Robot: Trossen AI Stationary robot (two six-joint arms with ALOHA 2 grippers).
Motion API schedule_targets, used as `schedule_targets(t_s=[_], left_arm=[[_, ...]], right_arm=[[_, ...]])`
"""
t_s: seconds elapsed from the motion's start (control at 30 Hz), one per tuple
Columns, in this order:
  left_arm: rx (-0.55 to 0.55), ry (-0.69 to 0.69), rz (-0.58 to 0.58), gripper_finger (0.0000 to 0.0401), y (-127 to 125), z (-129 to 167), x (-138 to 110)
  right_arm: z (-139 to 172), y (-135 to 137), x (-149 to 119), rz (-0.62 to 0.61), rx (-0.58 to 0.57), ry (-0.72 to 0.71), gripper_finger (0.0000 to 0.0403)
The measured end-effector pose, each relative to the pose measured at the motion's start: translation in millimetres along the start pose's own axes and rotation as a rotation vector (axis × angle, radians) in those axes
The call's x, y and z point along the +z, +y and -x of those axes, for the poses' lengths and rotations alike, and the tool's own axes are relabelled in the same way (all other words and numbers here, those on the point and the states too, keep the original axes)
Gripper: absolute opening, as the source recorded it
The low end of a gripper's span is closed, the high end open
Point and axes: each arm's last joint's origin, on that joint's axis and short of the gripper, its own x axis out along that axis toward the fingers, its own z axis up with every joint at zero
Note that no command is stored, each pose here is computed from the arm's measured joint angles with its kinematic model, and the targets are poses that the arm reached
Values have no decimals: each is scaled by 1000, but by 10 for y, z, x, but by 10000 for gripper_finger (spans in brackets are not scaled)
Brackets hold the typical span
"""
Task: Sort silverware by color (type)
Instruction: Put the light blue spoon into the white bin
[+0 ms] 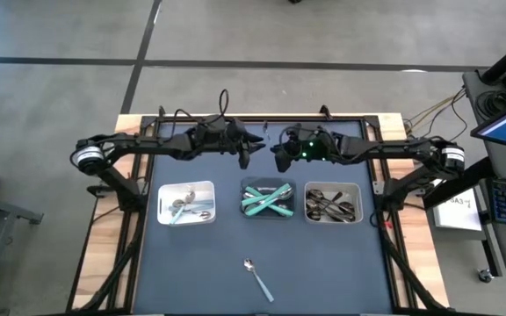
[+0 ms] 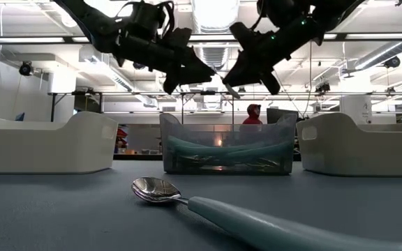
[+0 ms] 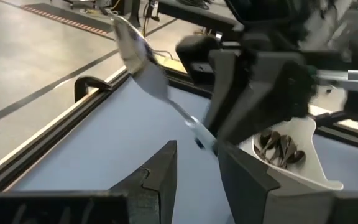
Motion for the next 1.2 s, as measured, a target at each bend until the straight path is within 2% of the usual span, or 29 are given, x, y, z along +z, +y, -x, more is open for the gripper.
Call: schedule_targets(t_s=[0.37, 0.7, 0.87, 1.03, 1.2], left_arm=[[-17, -91, 3, 100, -13, -12, 76], [-24, -104, 6, 86, -19, -10, 89], [-25, -112, 7, 64, -20, -9, 97], [-51, -106, 29, 8, -25, -8, 100], [-70, -99, 54, 1, -7, -4, 99]], right_arm=[[1, 105, -57, 75, 33, 15, 26], [5, 166, -70, 143, 78, 12, 26], [5, 168, -64, 147, 75, 4, 25], [5, 168, -69, 141, 82, 11, 13], [5, 177, -70, 104, 90, 12, 11]])
